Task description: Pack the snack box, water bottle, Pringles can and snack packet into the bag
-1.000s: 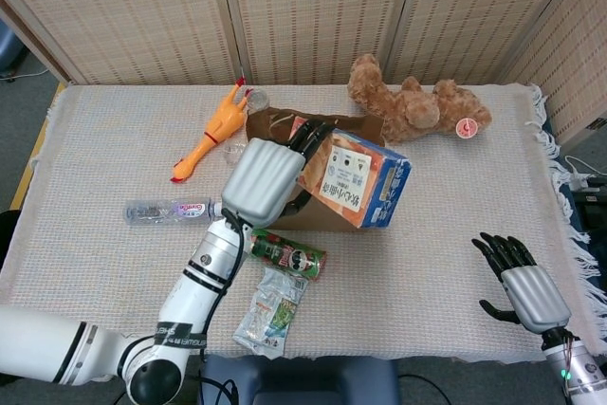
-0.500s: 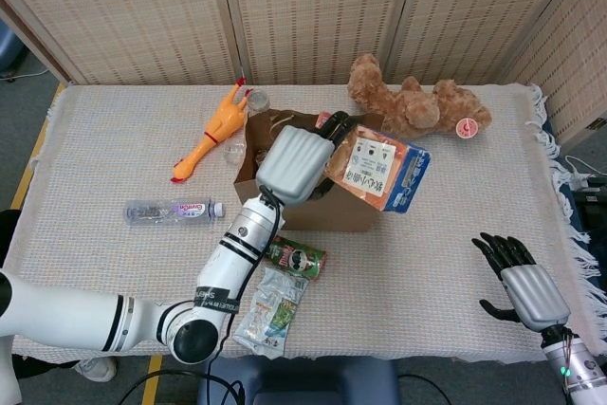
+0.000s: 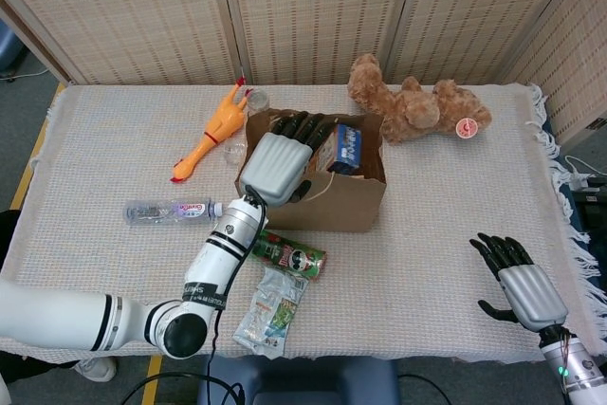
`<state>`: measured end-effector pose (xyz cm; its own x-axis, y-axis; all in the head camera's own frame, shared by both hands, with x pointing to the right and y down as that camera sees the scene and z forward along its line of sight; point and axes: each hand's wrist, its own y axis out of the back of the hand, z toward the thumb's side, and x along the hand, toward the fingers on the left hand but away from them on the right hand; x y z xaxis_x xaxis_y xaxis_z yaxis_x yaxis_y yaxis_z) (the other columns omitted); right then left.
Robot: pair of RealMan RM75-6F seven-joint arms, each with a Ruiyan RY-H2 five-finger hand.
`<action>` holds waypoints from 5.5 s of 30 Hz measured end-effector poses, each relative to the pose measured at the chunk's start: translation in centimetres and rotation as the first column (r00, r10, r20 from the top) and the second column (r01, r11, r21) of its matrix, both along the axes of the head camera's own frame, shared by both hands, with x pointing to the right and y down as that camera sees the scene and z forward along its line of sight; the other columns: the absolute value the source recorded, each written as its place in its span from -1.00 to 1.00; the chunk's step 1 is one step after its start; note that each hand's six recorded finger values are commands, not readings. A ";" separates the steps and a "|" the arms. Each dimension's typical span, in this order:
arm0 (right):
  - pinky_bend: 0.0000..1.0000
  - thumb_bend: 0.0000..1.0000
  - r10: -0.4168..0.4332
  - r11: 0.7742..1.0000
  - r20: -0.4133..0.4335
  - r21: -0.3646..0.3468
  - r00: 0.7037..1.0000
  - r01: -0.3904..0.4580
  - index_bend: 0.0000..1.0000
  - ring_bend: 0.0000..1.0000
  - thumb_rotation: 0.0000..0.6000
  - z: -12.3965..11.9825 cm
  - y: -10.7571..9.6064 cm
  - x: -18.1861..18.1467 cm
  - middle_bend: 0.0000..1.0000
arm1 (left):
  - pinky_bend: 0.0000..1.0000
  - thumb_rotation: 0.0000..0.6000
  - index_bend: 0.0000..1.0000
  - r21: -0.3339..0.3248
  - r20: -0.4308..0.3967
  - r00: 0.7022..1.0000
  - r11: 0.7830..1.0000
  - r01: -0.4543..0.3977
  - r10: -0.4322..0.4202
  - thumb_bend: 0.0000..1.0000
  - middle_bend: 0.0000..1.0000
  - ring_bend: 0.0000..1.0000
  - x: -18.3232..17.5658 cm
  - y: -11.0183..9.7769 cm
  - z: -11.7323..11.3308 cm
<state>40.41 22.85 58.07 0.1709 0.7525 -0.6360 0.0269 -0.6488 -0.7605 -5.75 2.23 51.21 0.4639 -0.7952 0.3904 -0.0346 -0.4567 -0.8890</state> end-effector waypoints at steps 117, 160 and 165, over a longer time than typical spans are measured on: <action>-1.00 -0.74 0.000 1.000 -0.006 -0.003 1.000 0.000 -0.91 -1.00 1.00 0.1 0.2 -0.5 -1.00 | 0.25 1.00 0.11 -0.092 0.556 0.810 0.954 0.284 -0.188 0.14 0.15 0.09 -30.5 2.9 16.1; -1.00 -0.74 -0.026 0.999 0.008 -0.028 1.000 0.026 -0.91 -1.00 1.00 0.3 0.1 -0.6 -1.00 | 0.20 1.00 0.03 0.038 -0.285 0.957 0.998 0.057 -0.044 0.12 0.08 0.02 1.1 -0.8 -1.2; -1.00 -0.74 -0.026 0.999 0.009 -0.036 1.000 0.026 -0.91 -1.00 1.00 0.3 0.2 -0.6 -1.00 | -0.21 1.00 -0.49 -0.049 -0.248 0.968 0.998 0.033 -0.044 -0.14 -0.48 -0.49 1.9 0.5 1.4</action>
<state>39.85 23.10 58.38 0.1959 0.7242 -0.6612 0.0163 -0.6765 -0.7362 -3.87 2.73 52.57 0.5205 -0.7988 0.3017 -0.2709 -0.4896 -0.8288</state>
